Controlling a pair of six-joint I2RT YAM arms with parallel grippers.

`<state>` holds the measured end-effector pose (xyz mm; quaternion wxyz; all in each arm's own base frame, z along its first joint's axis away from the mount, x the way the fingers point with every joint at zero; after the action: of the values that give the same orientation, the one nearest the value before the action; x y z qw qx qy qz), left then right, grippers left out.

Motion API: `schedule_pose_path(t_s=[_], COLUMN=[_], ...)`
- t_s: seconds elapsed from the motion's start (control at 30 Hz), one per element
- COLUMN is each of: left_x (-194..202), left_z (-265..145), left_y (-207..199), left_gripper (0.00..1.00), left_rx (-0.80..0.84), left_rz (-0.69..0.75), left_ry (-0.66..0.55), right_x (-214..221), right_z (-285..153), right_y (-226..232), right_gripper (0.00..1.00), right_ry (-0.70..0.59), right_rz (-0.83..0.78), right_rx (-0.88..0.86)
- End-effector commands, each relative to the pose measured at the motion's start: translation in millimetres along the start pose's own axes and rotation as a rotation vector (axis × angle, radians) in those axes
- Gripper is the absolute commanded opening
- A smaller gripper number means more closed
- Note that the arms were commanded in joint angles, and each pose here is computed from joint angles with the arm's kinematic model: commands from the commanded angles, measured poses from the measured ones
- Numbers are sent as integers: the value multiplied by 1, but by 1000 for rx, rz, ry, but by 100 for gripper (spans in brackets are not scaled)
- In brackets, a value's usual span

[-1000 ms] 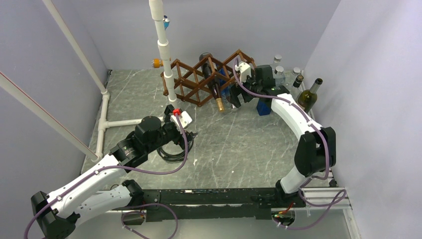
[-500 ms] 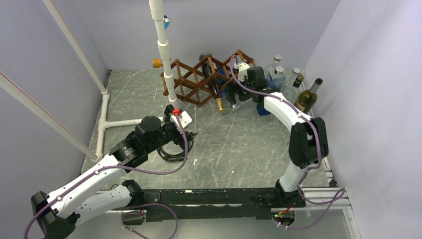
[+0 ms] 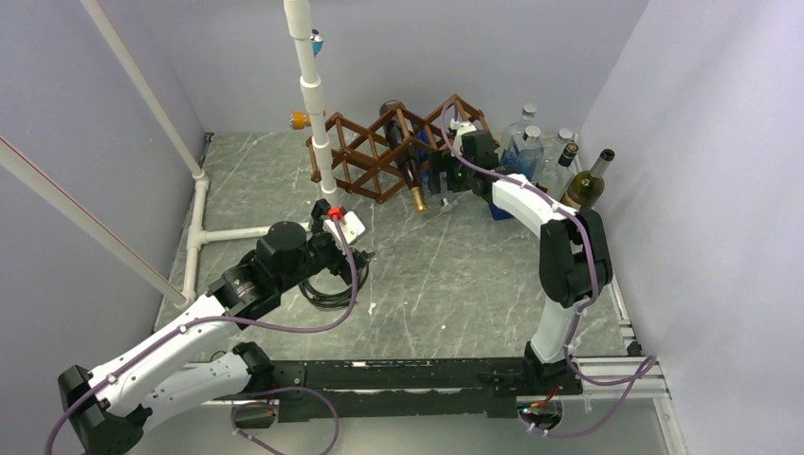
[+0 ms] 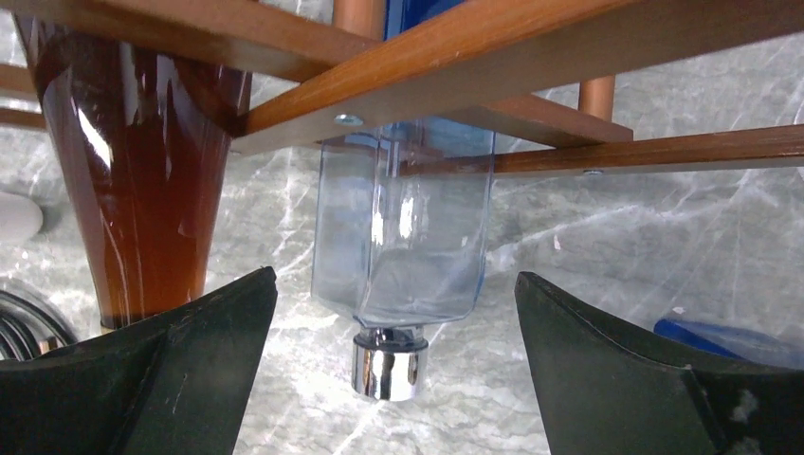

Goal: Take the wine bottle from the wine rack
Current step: Pick up the wine bottle from the wine rack.

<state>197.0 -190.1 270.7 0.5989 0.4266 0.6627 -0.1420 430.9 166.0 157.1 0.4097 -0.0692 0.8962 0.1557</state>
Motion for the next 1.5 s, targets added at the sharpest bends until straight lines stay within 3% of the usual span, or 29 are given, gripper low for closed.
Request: schedule_pose_path(t_s=[0.0,1.47], left_x=[-15,-16], left_z=[-5,-6], left_y=[11,11], left_gripper=[99,99], left_rx=[-53,-48], left_rz=[17,21], left_ry=[-50,-51], right_x=[-29,-1], right_z=[6,57], right_y=[9,-1], right_gripper=[100,97], right_ry=[-91,2], right_rz=[70,73], right_rx=[-10,30])
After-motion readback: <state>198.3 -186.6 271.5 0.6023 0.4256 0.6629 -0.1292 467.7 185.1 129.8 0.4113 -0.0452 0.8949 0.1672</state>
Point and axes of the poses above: each gripper's point midway between its finger pads, its own z axis out along the fingers, its own y axis along the line the jaws close on, x = y × z, the point moved 5 cm from there along -z, back along the fingers, and after that the axes turned 5 degrees about z, right-handed, at the moved point
